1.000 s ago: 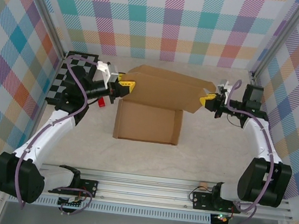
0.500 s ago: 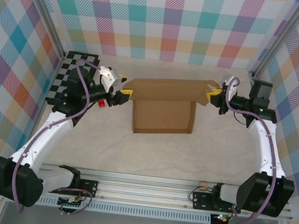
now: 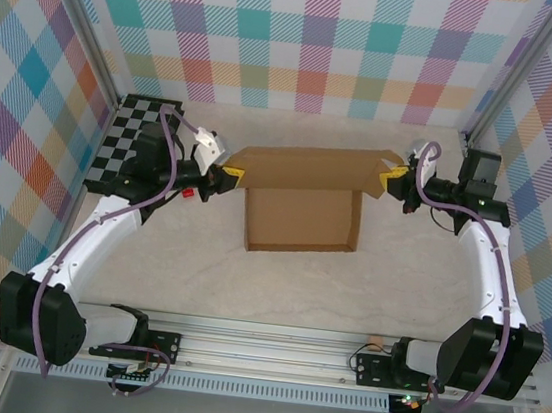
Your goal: Fold the paper box
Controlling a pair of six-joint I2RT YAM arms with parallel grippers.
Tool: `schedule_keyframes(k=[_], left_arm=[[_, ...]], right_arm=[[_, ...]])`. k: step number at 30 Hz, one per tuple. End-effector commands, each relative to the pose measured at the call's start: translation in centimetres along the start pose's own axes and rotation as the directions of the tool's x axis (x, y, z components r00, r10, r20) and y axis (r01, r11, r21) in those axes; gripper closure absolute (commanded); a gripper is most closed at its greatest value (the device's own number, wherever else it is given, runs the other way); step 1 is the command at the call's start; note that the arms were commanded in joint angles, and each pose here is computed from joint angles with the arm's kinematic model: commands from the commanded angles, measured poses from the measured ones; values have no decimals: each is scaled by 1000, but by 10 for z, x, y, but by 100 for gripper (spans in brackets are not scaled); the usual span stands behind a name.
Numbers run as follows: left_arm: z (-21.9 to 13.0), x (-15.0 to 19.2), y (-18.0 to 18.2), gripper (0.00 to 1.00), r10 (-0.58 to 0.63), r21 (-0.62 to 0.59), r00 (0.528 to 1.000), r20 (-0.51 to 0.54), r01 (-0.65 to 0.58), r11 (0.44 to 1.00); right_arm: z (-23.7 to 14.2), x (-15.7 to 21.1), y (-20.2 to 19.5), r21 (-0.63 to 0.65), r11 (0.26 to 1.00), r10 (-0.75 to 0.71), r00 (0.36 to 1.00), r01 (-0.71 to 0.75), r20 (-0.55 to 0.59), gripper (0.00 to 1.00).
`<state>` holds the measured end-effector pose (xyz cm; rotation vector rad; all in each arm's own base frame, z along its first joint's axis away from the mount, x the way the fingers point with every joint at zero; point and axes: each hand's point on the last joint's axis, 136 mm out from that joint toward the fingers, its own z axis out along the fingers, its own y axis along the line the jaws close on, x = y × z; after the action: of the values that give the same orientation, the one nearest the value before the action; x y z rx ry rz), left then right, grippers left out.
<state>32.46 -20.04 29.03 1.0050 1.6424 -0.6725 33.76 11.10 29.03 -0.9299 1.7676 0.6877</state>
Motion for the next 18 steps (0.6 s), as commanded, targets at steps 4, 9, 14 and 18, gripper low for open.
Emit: schedule_keyframes(k=[4, 9, 14, 18], left_arm=[[-2, -34, -2, 96, 10, -15, 998, 60, -9, 1000], [22, -32, 17, 100, -152, -137, 985, 76, 161, 977], [54, -16, 42, 100, -274, -281, 956, 107, 294, 914], [68, -6, 73, 100, -358, -399, 919, 162, 393, 828]], right_arm=[[1, -19, 7, 7, 1000, 1, 1000, -1, 3, 100], [19, -22, -28, 250, 948, 207, 978, -195, -21, 100], [33, -10, -58, 439, 765, 470, 874, -472, 121, 100], [52, -11, -66, 451, 718, 481, 846, -530, 229, 100]])
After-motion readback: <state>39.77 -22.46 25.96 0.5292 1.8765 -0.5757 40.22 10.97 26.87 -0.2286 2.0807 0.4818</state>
